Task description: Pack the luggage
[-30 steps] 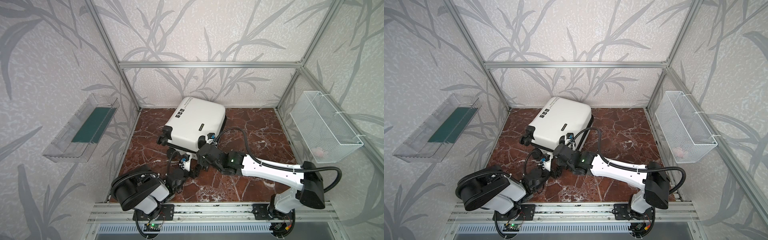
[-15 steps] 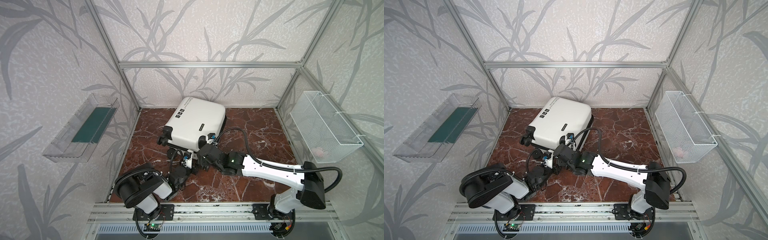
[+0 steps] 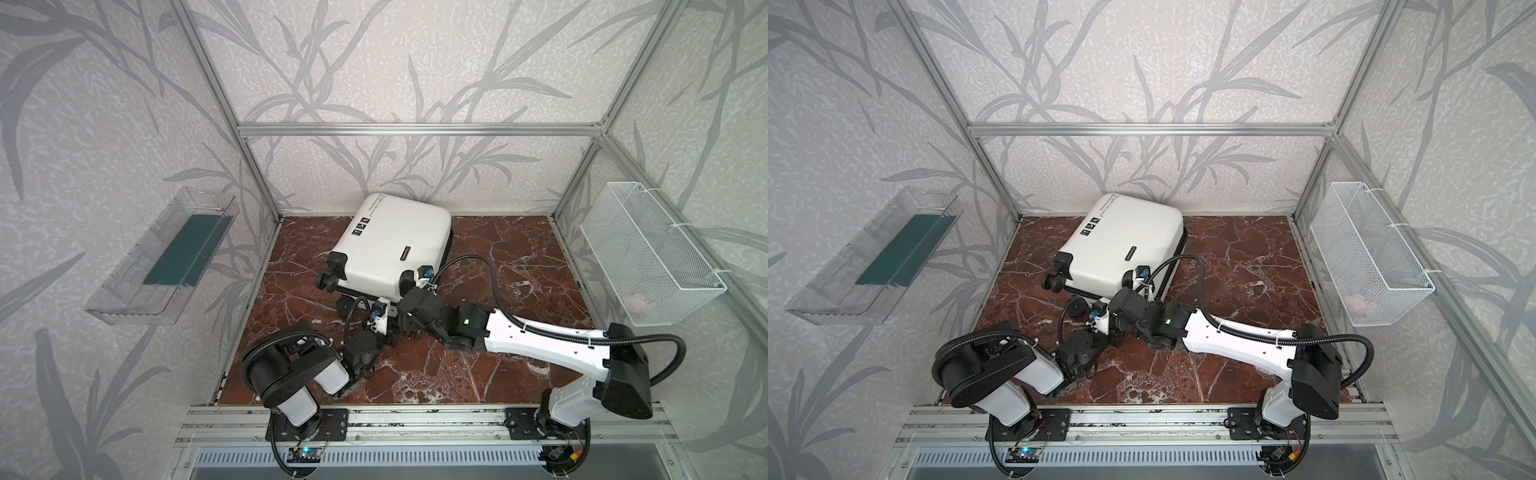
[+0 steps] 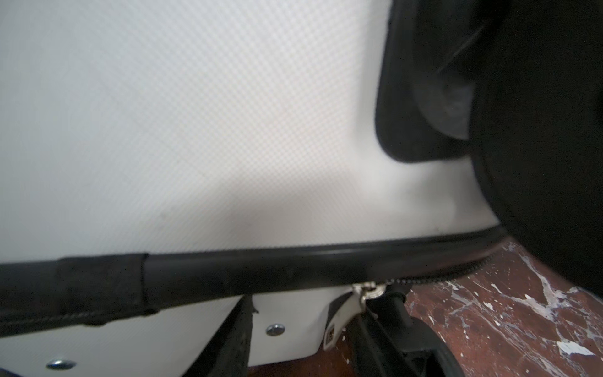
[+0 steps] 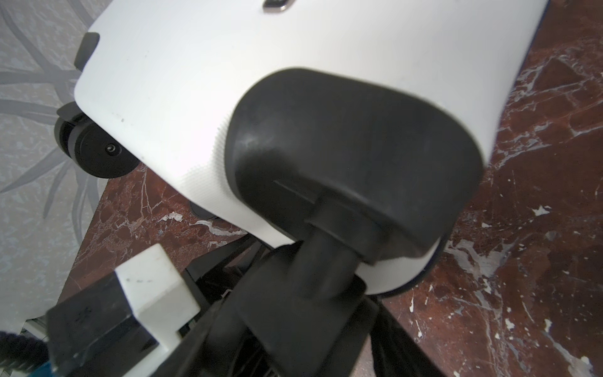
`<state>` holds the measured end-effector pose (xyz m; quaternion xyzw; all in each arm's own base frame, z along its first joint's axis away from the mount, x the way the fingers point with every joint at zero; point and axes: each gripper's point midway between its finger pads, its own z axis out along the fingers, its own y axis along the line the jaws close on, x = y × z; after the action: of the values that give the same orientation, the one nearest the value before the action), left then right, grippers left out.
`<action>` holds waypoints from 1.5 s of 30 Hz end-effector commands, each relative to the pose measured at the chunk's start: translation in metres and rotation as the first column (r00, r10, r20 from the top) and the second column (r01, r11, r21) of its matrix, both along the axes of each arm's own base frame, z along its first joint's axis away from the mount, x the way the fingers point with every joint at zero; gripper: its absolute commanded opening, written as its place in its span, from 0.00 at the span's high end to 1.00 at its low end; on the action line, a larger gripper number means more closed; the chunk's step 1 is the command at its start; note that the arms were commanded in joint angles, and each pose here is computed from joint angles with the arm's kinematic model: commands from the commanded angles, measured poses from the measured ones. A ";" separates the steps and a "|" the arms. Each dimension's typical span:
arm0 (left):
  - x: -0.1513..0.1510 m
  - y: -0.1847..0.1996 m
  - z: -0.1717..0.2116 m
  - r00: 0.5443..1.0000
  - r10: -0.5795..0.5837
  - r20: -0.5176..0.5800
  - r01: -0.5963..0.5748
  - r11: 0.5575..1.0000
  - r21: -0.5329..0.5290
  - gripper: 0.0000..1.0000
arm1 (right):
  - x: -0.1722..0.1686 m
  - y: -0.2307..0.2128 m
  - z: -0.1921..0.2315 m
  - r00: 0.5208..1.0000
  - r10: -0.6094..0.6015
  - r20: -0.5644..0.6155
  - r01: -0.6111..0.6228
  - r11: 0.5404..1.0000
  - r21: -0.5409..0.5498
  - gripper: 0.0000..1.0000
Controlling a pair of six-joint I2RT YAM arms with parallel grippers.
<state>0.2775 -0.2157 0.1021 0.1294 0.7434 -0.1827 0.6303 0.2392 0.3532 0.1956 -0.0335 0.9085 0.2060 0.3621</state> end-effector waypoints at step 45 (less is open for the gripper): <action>-0.001 -0.056 0.019 0.977 -0.213 -0.004 0.210 0.969 -0.128 1.00 | -0.011 0.007 0.051 0.997 0.033 0.068 -0.043 0.989 0.144 0.95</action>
<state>0.2766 -0.2634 0.0927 0.1705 0.7497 -0.2643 0.5823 0.2386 0.3442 0.1956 -0.0339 0.9092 0.1948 0.3664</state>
